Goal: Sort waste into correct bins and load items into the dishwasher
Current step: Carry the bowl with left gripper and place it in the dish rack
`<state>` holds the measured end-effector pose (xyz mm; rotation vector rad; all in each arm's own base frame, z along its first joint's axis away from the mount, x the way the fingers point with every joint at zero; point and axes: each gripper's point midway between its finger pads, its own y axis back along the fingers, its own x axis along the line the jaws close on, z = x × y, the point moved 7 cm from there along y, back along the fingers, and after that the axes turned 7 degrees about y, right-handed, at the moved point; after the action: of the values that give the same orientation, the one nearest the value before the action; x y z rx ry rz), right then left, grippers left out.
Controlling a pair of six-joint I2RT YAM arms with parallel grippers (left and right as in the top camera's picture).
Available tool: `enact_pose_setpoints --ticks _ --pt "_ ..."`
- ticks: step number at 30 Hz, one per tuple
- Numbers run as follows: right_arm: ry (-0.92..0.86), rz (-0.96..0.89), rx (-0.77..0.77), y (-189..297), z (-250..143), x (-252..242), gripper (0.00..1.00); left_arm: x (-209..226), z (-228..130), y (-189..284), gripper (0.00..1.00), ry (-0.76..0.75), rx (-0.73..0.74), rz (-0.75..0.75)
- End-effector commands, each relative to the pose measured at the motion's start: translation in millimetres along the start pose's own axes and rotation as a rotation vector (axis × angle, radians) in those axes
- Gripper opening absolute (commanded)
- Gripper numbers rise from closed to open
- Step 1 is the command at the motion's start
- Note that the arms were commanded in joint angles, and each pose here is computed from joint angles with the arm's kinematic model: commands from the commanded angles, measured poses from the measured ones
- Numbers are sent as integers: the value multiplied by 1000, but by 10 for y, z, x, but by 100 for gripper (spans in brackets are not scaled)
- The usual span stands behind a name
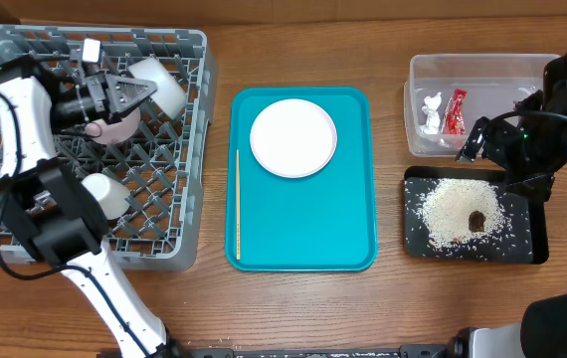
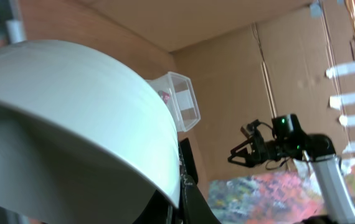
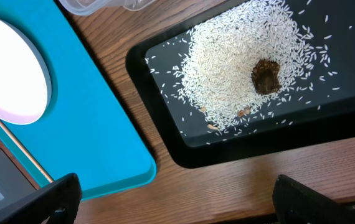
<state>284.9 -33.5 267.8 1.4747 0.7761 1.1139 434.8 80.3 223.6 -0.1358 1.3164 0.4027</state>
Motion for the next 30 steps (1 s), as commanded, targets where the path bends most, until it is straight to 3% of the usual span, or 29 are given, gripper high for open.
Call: enact_pose_setpoints --ticks 1,7,13,28,30 --pt "7 -2 -23 48 2 1 100 -11 14 -205 4 -80 14 -54" --pt "7 -2 -23 48 2 1 100 1 61 -447 4 -207 55 -61" --pt "7 -2 -23 48 2 1 100 146 70 -440 4 -210 102 61" --pt "7 -2 -23 48 2 1 100 448 -150 -94 4 -64 236 375" --pt "7 -2 -23 48 3 1 100 480 -204 -27 11 -30 264 421"
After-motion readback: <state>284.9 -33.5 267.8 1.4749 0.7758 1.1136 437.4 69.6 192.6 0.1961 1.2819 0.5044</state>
